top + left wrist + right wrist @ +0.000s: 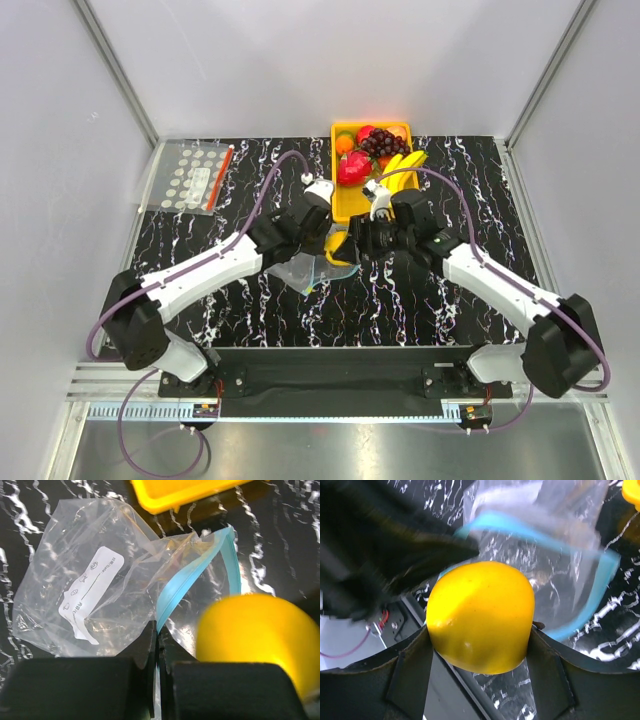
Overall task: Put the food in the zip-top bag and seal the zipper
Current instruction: Place the fake fruit in the zipper food storage bag.
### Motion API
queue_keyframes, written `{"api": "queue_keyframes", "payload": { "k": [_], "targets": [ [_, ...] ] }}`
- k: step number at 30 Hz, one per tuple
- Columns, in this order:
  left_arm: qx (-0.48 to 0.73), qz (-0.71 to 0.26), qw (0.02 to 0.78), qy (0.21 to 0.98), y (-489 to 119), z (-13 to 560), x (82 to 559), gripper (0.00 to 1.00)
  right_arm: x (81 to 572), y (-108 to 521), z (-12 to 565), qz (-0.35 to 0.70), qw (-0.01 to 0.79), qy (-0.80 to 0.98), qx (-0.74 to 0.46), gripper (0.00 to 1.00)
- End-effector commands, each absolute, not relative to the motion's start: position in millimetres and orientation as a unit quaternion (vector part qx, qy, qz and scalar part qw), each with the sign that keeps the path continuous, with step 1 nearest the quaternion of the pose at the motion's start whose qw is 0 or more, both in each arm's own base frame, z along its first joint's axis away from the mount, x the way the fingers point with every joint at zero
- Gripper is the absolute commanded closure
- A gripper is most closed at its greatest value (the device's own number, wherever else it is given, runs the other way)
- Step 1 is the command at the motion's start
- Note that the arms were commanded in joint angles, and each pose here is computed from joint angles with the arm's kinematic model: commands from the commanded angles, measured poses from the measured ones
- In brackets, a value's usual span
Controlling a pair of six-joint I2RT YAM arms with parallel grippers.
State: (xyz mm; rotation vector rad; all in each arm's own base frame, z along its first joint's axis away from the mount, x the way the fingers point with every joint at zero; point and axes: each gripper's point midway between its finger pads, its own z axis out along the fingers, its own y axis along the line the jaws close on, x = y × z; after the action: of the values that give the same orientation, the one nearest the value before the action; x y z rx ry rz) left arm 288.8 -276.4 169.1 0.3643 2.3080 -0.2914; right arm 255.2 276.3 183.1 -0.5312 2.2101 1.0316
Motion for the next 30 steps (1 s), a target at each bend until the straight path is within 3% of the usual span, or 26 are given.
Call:
{"api": "queue_keyframes", "payload": {
  "k": [1, 7, 10, 14, 20, 26, 30],
  "targets": [
    [0.134, -0.201, 0.402, 0.883, -293.8, 216.9, 278.6, 1.0, 271.6, 297.3, 198.6, 0.425, 0.341, 0.817, -0.191, 0.58],
    [0.124, -0.263, 0.413, 0.863, -297.6, 244.5, 264.0, 1.0, 288.7, 312.9, 188.0, 0.427, 0.34, 0.821, -0.17, 0.57],
    [0.128, -0.291, 0.407, 0.856, -302.3, 253.3, 256.5, 1.0, 293.6, 317.4, 184.5, 0.431, 0.348, 0.817, -0.161, 0.4],
    [0.134, -0.321, 0.398, 0.849, -308.9, 258.9, 249.6, 1.0, 292.9, 316.6, 190.8, 0.429, 0.364, 0.811, -0.16, 0.04],
    [0.124, -0.303, 0.392, 0.86, -298.3, 244.4, 259.2, 1.0, 284.8, 302.9, 209.8, 0.416, 0.387, 0.808, -0.158, 0.03],
    [0.111, -0.286, 0.4, 0.864, -284.2, 234.5, 265.8, 1.0, 284.0, 275.7, 211.5, 0.36, 0.403, 0.831, -0.132, 0.19],
    [0.104, -0.264, 0.397, 0.873, -271.2, 217.9, 269.7, 1.0, 281.7, 263.5, 218.3, 0.344, 0.423, 0.829, -0.123, 0.23]
  ]
}}
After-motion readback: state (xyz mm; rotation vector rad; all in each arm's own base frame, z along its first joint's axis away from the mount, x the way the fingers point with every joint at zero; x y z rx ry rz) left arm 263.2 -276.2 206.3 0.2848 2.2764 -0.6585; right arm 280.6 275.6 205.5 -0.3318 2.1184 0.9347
